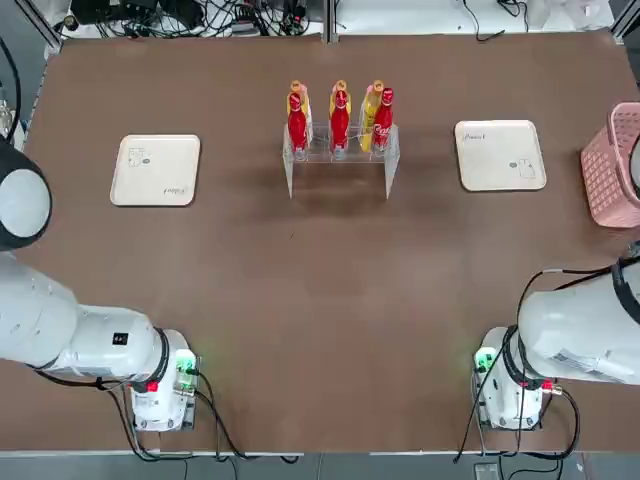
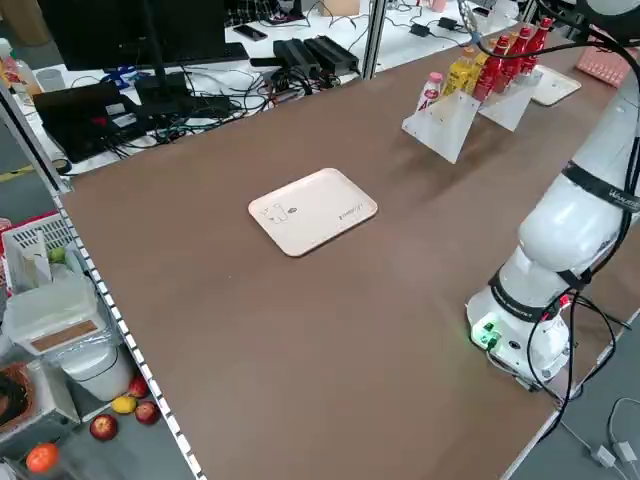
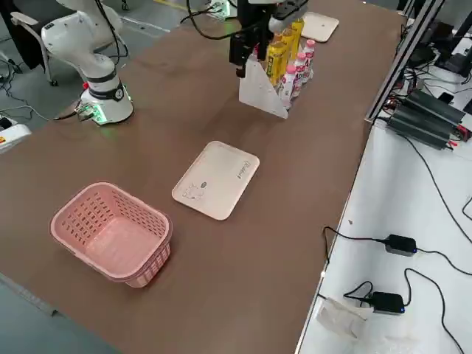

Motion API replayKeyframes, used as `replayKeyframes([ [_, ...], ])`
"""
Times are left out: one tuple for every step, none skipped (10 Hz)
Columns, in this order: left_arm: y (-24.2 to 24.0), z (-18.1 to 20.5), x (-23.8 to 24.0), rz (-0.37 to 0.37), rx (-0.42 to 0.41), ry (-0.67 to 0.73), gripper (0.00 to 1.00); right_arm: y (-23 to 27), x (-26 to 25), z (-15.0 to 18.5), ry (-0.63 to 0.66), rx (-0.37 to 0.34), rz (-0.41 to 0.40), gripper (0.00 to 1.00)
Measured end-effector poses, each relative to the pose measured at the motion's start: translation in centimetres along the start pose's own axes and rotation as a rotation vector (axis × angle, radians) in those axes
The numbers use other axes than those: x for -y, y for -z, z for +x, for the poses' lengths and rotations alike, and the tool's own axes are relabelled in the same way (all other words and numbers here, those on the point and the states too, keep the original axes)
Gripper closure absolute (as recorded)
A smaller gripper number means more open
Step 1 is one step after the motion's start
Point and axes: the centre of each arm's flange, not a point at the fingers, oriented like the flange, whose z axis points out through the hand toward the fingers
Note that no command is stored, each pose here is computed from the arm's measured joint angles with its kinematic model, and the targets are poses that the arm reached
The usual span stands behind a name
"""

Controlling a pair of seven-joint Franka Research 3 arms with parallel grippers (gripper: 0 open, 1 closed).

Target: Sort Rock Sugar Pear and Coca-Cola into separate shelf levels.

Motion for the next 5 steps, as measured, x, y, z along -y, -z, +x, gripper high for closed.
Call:
replayKeyframes([
  [-0.2,0.0,0.0,-0.010,0.004,0.002,0.00,1.5,-1.6,-1.0,-0.028,-0.001,-0.005,0.00],
  [-0.3,0.0,0.2,-0.013,0.007,0.005,0.00,3.1,-1.4,-2.1,-0.079,-0.012,-0.004,0.00],
  [-0.4,0.1,0.2,-0.013,0.010,0.006,0.00,4.3,-0.5,-3.0,-0.121,-0.018,-0.004,0.00],
  [-0.6,0.1,0.2,-0.013,0.012,0.005,0.00,4.7,-0.1,-3.4,-0.135,-0.019,-0.006,0.00],
  [-0.6,0.2,0.2,-0.013,0.013,0.006,0.00,4.6,-0.4,-3.4,-0.144,-0.016,-0.007,0.00],
])
